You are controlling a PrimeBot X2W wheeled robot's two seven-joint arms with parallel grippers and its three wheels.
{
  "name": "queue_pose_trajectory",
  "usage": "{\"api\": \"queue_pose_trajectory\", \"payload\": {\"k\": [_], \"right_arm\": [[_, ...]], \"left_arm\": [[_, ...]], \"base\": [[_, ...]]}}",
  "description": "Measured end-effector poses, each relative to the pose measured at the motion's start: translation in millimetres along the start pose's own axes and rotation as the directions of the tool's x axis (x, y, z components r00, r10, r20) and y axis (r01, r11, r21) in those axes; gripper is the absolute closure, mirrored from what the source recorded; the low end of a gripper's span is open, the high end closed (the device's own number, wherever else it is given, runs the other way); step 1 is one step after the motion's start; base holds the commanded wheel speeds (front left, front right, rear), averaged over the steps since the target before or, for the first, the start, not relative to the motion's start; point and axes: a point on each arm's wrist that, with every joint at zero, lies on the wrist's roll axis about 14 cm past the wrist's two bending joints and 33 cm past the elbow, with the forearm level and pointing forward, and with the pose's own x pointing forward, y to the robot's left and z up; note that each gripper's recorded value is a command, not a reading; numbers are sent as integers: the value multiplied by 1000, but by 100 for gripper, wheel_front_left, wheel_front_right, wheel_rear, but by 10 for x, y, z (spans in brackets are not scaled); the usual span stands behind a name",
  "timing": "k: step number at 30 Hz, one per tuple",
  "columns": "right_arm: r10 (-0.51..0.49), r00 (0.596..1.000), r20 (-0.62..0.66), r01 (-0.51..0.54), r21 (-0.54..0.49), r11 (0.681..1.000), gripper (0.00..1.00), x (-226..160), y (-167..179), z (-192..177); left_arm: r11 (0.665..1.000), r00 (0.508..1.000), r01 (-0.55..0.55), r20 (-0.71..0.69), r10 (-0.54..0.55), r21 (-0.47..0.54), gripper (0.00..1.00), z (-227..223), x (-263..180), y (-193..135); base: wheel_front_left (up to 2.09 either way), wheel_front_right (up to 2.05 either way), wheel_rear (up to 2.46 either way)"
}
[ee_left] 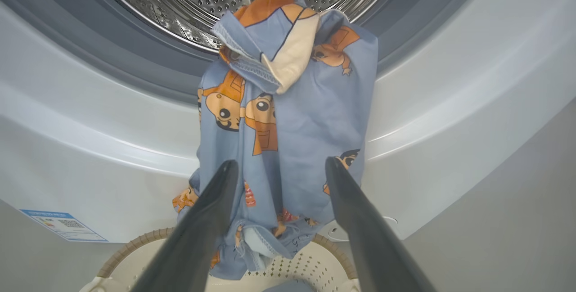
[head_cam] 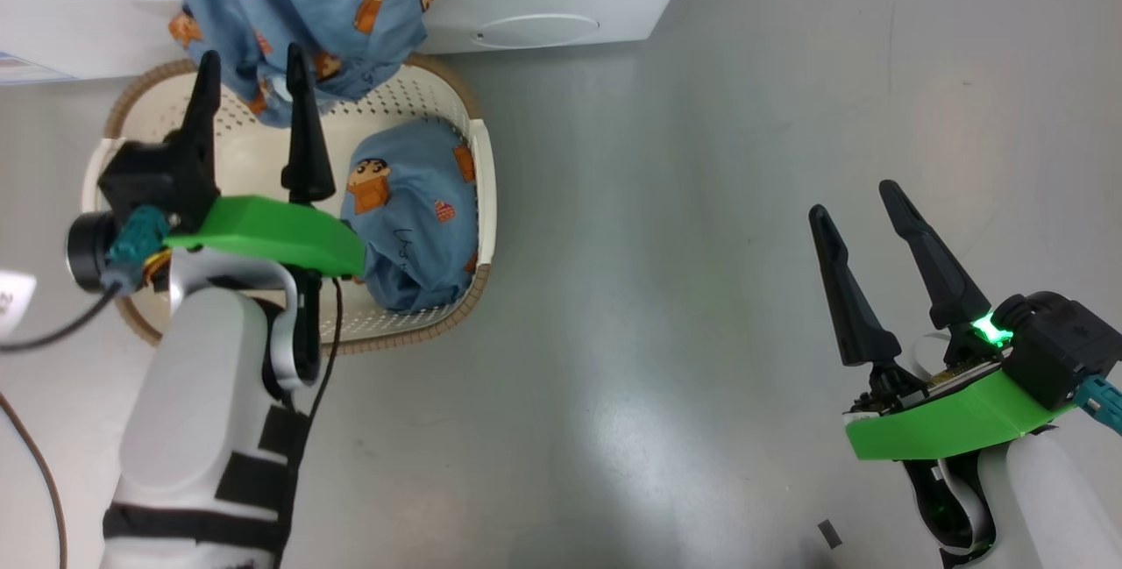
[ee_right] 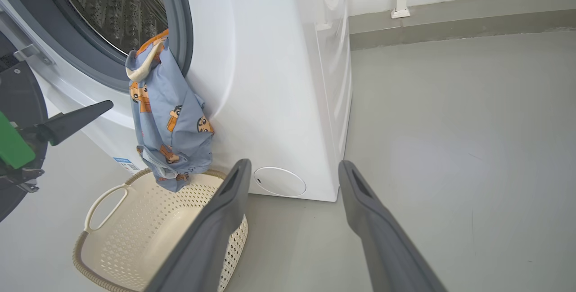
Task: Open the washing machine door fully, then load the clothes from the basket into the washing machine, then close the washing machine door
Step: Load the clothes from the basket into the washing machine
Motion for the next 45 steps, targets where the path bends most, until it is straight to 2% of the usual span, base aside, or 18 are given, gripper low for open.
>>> {"api": "queue_pose_trajectory", "payload": {"k": [8,15,31,32,33,35,39,45], "right_arm": [[-12,1000,-15,12,-5,1000,0,22,-68,-70],[-22,999,-45,22,-11,1000,0,12,-137,-185],[-51,992,-117,51,-9,999,0,31,-291,-519],[-51,992,-114,51,-10,999,0,45,-297,-518],[-53,992,-114,52,-11,999,0,51,-305,-519],[-55,992,-113,55,-10,998,0,53,-313,-516],[-69,991,-112,68,-12,998,0,24,-351,-495],[-67,992,-107,67,-8,998,0,47,-342,-486]], "left_arm": [[999,990,-11,-143,6,-35,0,-436,157,40],[998,979,7,-203,-20,-66,0,-646,287,-8],[986,984,7,-173,-36,-169,0,-677,795,-87],[982,985,4,-170,-37,-189,4,-672,820,-85],[980,985,6,-166,-40,-200,55,-665,843,-91],[978,984,22,-168,-58,-207,100,-679,871,-131],[976,980,45,-179,-84,-213,100,-709,904,-190],[980,990,63,-111,-85,-188,100,-460,950,-141]], "base": [[0,0,0],[0,0,0],[0,0,0],[0,0,0],[0,0,0],[0,0,0],[0,0,0],[0,0,0]]}}
